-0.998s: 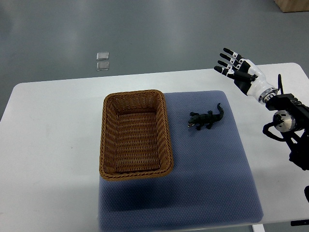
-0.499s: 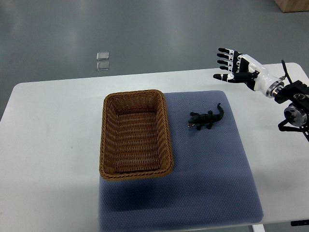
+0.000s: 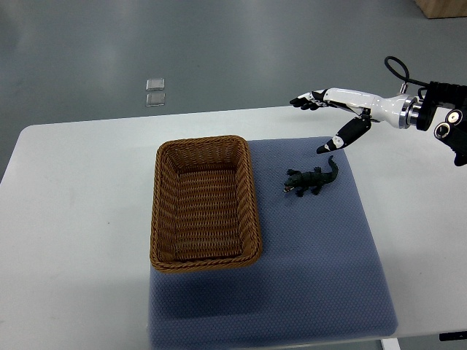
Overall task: Place crocodile in brown basket with right hand
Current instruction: 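Swing the right hand over the toy crocodile, palm down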
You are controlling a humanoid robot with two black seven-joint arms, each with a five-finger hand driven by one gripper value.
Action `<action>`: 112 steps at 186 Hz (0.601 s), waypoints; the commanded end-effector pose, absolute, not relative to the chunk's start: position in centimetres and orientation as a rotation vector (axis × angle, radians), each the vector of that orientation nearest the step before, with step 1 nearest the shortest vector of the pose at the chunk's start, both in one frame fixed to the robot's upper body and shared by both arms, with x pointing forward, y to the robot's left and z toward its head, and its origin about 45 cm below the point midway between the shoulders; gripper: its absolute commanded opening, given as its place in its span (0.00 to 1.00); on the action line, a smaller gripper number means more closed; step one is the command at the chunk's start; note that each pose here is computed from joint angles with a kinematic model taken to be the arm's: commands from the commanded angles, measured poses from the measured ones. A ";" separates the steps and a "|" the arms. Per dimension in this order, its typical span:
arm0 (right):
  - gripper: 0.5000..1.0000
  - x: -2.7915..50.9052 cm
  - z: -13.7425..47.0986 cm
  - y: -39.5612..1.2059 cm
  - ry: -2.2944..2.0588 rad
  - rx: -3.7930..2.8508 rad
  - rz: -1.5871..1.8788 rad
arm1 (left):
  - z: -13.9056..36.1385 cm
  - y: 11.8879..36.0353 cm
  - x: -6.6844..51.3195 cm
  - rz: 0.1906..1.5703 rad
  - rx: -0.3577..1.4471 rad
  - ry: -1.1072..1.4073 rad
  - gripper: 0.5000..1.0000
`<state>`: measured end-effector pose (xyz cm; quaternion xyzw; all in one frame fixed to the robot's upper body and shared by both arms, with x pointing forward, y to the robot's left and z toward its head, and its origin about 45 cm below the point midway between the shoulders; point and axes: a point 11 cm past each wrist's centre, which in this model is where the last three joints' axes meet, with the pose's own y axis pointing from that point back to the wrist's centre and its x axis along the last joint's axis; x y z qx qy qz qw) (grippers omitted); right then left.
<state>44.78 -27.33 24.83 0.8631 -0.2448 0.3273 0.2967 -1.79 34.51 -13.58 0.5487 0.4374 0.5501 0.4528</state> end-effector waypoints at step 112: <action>0.84 43.6 21.6 -25.5 -0.241 1.989 1.220 | -13.6 34.5 -1.8 1.358 1.355 1.080 1.00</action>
